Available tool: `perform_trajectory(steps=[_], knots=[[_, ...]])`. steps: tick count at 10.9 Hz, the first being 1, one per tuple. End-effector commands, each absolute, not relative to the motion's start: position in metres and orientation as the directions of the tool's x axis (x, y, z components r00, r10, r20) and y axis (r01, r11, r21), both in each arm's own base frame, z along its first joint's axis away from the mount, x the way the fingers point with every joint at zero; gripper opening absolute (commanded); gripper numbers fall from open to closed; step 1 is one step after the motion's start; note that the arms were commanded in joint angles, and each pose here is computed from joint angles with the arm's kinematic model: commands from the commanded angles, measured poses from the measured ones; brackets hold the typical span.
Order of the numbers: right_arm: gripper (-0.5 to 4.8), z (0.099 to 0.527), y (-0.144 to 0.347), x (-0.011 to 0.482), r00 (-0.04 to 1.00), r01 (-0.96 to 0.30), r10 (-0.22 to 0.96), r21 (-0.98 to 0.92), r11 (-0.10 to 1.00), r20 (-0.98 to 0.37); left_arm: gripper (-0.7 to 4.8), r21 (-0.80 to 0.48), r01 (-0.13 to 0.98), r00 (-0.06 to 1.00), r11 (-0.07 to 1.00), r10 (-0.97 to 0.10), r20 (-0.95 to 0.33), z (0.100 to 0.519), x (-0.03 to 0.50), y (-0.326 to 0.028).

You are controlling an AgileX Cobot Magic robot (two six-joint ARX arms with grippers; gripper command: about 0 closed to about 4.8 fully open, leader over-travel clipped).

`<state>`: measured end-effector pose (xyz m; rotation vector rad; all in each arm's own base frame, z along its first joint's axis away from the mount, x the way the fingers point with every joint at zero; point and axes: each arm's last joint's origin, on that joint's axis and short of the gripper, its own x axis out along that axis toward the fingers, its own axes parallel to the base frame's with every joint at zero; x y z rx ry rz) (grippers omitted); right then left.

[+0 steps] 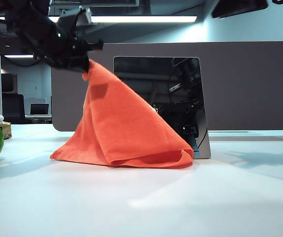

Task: Pick up the cloth from the table and use it to cover the mirror.

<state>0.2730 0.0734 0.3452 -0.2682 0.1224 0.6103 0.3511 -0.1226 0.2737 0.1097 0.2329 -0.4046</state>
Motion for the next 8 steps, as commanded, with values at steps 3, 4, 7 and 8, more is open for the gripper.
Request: perform_trajectory(steps=[3, 4, 7, 8], knots=[[1.82, 0.313, 0.131, 0.258, 0.577, -0.797, 0.708, -0.094, 0.596, -0.408, -0.06, 0.051, 0.502, 0.863, 0.863, -0.496, -0.099, 0.327, 0.319, -0.116], [1.98, 0.309, 0.144, 0.254, 0.541, -0.825, 0.729, -0.094, 0.557, -0.419, -0.06, 0.054, 0.511, 0.859, 0.858, -0.506, -0.081, 0.335, 0.313, -0.114], [2.29, 0.303, 0.220, 0.201, 0.428, -0.903, 0.781, -0.185, 0.387, -0.455, -0.06, 0.037, 0.606, 0.796, 0.795, -0.605, -0.023, 0.372, 0.272, -0.107], [2.48, 0.303, 0.226, 0.195, 0.433, -0.901, 0.776, -0.201, 0.384, -0.458, -0.06, 0.041, 0.621, 0.784, 0.783, -0.621, -0.010, 0.377, 0.266, -0.106]])
